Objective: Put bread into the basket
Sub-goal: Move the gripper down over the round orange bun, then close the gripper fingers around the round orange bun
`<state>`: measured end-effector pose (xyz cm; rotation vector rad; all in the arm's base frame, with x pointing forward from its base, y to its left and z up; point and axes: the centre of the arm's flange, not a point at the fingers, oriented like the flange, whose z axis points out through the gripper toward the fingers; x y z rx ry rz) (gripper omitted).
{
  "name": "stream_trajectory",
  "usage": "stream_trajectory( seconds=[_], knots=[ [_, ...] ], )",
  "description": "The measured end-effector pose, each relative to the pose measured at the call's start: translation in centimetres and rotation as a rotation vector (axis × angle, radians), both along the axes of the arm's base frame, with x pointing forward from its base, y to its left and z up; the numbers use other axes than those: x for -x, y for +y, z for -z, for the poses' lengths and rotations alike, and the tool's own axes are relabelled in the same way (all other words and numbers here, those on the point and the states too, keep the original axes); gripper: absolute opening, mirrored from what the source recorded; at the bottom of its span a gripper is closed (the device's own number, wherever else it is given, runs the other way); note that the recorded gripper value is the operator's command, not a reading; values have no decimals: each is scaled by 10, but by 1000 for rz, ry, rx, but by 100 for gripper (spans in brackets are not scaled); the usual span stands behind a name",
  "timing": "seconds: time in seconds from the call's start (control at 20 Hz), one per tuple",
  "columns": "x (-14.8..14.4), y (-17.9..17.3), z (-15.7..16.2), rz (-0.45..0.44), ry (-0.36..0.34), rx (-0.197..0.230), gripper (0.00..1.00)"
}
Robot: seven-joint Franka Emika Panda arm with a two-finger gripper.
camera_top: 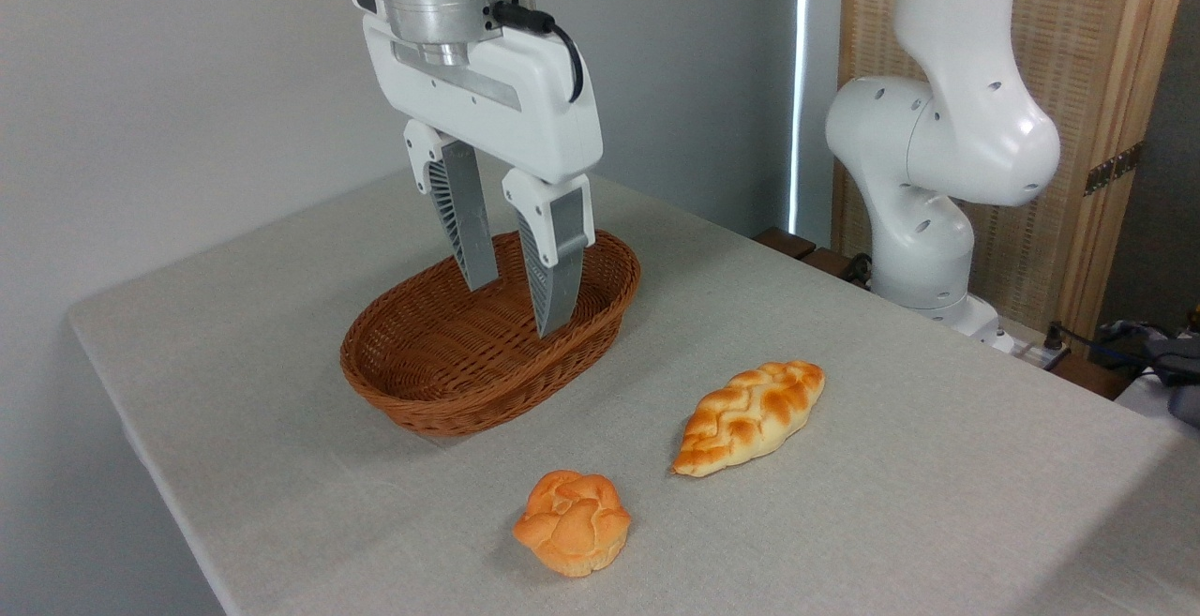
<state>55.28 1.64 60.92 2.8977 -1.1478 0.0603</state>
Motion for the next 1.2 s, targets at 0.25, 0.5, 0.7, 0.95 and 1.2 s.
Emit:
stream_trajectory(
  seconds=[0.25, 0.5, 0.7, 0.95, 1.2],
  knots=[
    [-12, 38, 30, 64, -34, -13, 100],
    [-22, 66, 80, 78, 35, -6, 100],
    [-32, 63, 117, 83, 20, -11, 100],
    [-30, 56, 140, 92, 25, -11, 100],
    [-24, 48, 169, 104, 34, -9, 100]
  ],
)
